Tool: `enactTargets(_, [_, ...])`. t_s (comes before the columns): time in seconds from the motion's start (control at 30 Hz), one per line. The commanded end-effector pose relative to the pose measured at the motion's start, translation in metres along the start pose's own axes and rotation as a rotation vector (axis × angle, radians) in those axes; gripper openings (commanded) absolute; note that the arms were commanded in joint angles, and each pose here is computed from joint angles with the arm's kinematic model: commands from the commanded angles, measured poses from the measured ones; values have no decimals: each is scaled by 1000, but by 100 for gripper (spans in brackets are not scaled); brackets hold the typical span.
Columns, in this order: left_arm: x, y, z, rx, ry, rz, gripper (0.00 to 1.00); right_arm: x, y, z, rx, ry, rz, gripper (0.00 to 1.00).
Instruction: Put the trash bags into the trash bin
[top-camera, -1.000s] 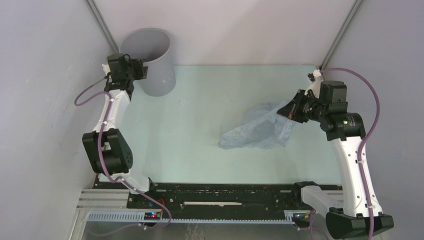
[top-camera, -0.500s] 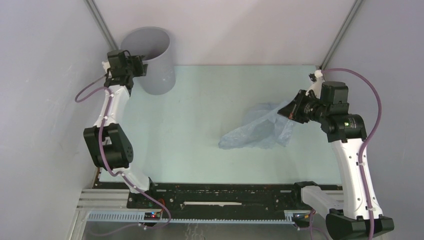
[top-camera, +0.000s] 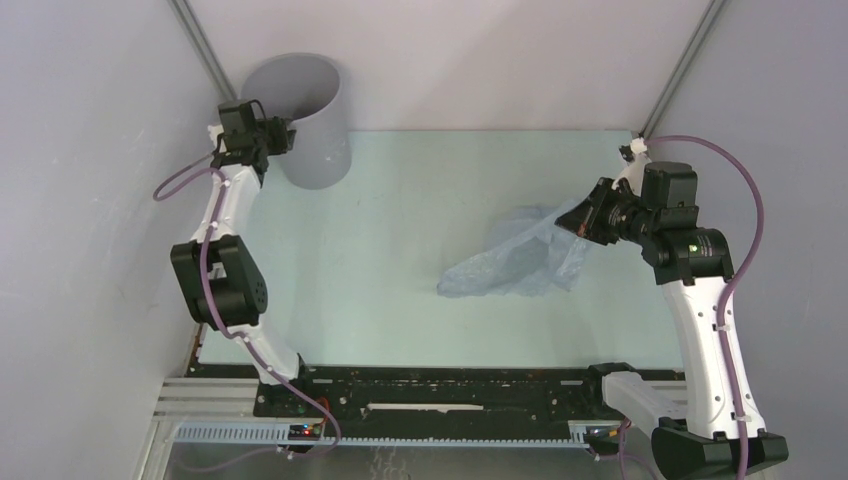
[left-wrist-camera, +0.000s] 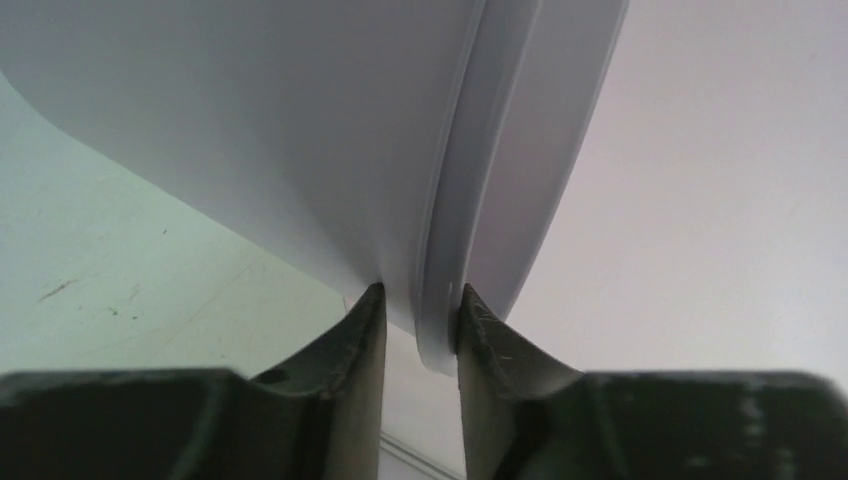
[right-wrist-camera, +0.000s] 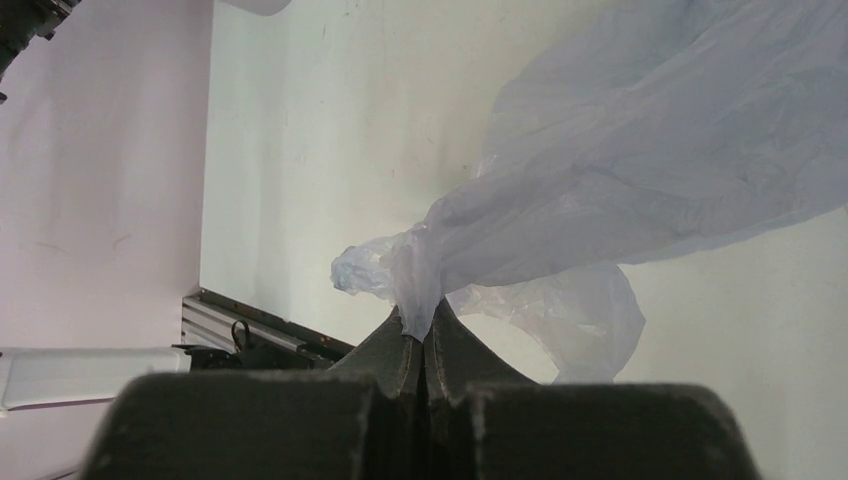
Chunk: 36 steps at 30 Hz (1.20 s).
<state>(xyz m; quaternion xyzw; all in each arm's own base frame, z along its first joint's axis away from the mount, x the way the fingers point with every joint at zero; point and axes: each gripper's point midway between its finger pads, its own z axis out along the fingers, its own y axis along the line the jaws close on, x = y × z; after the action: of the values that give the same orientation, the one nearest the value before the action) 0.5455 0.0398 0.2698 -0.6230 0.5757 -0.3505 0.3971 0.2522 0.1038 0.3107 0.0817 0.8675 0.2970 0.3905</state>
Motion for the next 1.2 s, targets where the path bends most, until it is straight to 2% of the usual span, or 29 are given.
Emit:
enactTargets(0.0, [-6,-41,-13,98,-12,30,25,-16,10,-9,-26,-73,-16,0])
enactTargets(0.1, [-3,-44,-16,103,5,36,8,-16,11,-11,-29,-79,-21,0])
enactTargets(0.23, [6,-48,-29,109,46,44,1,-15,14,-14,-38,-82,-27,0])
enactTargets(0.43, [33,-29,-71,48,129,67,0,-13,18,-20,-55,-83,-36,0])
enactTargets(0.6, [59,-2,-122,6,169,130,0,-15,24,-32,-66,-97,-61,0])
enactTargets(0.73, [87,28,-155,-19,226,187,0,-14,29,-42,-76,-107,-81,0])
enactTargets(0.83, [123,54,-180,-29,328,234,0,-12,31,-47,-82,-108,-89,0])
enactTargets(0.93, [145,75,-199,-33,389,275,0,-7,34,-52,-94,-105,-87,0])
enactTargets(1.17, [168,97,-224,5,447,326,0,8,52,-66,-177,-58,-38,0])
